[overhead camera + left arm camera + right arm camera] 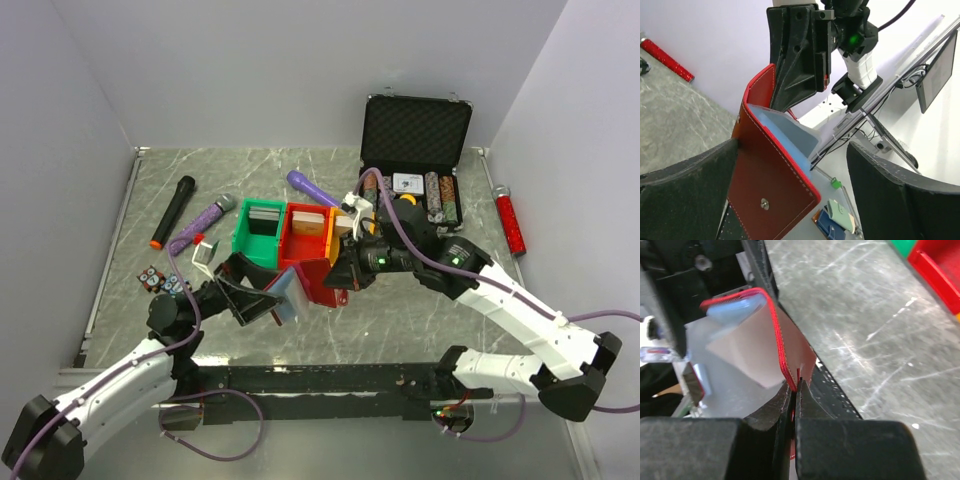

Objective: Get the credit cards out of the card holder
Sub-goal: Open the card holder.

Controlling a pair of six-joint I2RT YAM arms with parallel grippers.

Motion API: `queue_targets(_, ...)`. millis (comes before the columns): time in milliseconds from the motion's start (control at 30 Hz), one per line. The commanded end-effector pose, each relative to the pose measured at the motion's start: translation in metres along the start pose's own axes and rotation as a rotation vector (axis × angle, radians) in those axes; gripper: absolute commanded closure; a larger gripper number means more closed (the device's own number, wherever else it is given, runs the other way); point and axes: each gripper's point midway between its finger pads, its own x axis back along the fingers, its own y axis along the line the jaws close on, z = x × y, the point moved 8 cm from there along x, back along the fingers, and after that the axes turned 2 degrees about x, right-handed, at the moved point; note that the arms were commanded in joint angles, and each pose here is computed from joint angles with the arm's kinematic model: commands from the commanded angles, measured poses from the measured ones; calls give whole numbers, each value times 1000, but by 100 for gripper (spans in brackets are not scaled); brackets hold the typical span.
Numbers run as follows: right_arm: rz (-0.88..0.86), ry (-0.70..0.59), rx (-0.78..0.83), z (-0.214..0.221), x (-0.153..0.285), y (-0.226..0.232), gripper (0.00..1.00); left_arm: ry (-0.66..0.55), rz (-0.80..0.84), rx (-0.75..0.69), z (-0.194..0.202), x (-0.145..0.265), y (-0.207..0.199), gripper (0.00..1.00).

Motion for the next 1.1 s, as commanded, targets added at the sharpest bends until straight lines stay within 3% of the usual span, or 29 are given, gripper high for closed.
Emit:
queue_targets(0, -116, -79, 2, -12, 8, 14, 100, -5, -12, -13, 3, 3, 3, 9)
queue_targets(200, -151, -81, -12, -12, 9, 17, 100, 9, -8, -5, 5, 2, 6, 21)
queue_targets(433, -212, -93, -60, -11, 9, 10, 100, 8, 3, -25, 5, 6, 0, 16)
queue_targets(800, -265, -85, -92, -10, 3, 8, 100, 7, 2, -47, 5, 12, -6, 21)
queue_targets(1067, -295, -76, -119, -6, -1, 5, 100, 4, 15, -56, 5, 13, -10, 37)
